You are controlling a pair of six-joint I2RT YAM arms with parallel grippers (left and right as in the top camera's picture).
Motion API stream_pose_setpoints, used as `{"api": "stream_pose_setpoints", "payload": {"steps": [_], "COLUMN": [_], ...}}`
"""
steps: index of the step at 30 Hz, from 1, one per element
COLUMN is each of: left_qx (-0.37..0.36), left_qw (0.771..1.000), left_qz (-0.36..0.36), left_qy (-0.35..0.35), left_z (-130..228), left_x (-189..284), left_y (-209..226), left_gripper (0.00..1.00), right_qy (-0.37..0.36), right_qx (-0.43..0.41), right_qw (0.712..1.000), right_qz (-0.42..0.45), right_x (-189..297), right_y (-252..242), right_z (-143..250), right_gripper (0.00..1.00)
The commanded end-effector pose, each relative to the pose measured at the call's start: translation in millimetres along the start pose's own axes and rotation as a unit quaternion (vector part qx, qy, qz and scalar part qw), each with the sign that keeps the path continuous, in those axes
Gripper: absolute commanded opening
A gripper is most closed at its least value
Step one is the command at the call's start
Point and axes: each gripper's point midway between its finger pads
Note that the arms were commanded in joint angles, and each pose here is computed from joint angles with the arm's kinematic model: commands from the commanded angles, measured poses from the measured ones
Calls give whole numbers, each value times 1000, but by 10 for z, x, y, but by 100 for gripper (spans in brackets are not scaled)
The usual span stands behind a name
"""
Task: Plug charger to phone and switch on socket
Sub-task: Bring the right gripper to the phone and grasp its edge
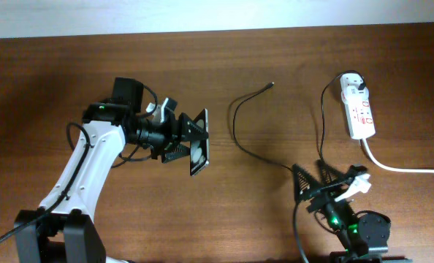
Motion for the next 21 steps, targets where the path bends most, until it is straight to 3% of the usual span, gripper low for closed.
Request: {"api": "stream_pose_setpoints", "payload": {"steps": [1, 4, 7, 8, 10, 14, 19, 21], "left_qx": [30, 28, 37, 33, 33, 35, 35, 35], "left_qw": [999, 999, 998, 999, 999, 998, 998, 998], "left_qz": [24, 29, 35, 36, 31, 10, 10, 10], "left_qy": [1, -7, -22, -24, -28, -44, -44, -44], "left_z": [-33, -82, -172, -184, -197, -248, -247, -247], "left_x": [3, 5, 10, 11, 11, 12, 12, 12], "left_y": [-108, -137, -176, -184, -166, -94, -94, -94], "left_gripper": [64, 64, 66, 66, 66, 67, 66, 65], "right_qy": [202, 214, 134, 112, 92, 106, 113, 130], "right_qx": [-225, -240, -235, -196, -69, -29, 14, 3], "right_qw": [938, 931, 955, 967, 986, 987, 991, 989], "right_qz": [-171, -176, -120, -117, -120, -114, -75, -71], "right_x": [240, 263, 111, 90, 78, 91, 94, 68], "right_y": [692, 722, 493, 462, 421, 421, 645, 823], "right_z": [535, 557, 352, 294, 288, 321, -129, -366], "right_gripper": [99, 99, 99, 100, 71, 82, 84, 99]}}
Point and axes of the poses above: each gripper's point midway between its finger pads, its own x axis back along the fingers, its own y axis along the line the jaws close on, z = x × y, and after that the axes turned 3 degrees about x, right-handed
